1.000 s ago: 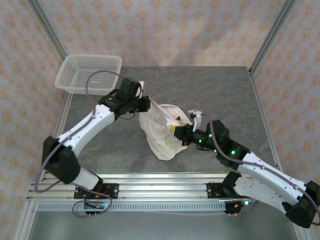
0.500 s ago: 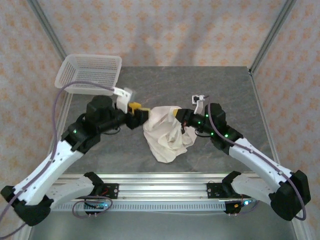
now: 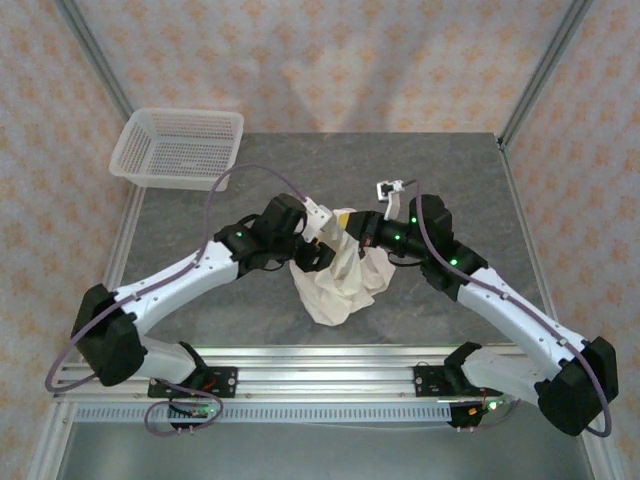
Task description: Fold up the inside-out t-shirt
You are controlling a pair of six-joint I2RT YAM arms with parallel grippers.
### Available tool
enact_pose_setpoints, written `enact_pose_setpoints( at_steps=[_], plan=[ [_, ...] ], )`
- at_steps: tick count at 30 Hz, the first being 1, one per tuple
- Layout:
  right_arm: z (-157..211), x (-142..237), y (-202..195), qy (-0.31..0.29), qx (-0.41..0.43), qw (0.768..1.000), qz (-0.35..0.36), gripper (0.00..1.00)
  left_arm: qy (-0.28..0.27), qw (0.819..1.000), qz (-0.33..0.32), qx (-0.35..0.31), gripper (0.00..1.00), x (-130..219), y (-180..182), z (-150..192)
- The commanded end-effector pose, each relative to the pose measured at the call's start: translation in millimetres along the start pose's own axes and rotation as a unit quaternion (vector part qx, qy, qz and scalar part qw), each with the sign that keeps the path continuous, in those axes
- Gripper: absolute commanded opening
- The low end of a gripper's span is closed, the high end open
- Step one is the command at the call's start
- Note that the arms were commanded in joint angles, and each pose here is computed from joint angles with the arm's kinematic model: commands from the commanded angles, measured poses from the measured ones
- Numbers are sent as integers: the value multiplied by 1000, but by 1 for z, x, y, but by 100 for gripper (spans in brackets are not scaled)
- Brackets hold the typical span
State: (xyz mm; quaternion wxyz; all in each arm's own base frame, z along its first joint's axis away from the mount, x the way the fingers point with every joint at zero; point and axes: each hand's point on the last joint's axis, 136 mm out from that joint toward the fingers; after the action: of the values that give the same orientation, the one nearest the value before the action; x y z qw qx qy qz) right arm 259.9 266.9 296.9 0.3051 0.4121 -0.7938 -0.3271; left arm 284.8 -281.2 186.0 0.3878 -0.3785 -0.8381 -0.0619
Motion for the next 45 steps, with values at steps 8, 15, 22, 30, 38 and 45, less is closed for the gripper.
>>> enact_pose_setpoints(
  at_steps=[8, 15, 22, 30, 38, 45],
  plan=[
    [-15, -1, 17, 1, -4, 1000, -23, 0, -103, 995, -3, -17, 11, 14, -6, -69],
    [-33, 21, -85, -12, -16, 991, 136, 0, -155, 973, 161, 51, 0, 99, -59, -87],
    [-28, 6, -114, 34, -5, 982, 184, 32, -148, 972, 161, 86, 0, 127, -62, -88],
    [-14, 82, -47, -123, 128, 973, 150, 58, -132, 978, 111, 118, 0, 114, -39, -88],
    [46, 40, -35, -42, 266, 955, 126, 68, -123, 979, 107, 126, 0, 111, -36, -88],
    [59, 4, -53, 23, 283, 949, 140, 29, -135, 977, 55, 152, 0, 121, -14, -85]
  ],
)
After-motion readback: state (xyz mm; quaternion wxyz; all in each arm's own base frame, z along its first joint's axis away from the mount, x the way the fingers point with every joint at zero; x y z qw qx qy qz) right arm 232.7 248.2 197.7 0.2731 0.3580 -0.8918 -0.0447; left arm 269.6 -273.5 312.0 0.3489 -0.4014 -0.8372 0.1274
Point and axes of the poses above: each hand's point on the last joint's axis, 136 mm out from that joint toward the fingers, its own x axis back along the fingers, its own y axis along the line the jaws close on, z = x × y
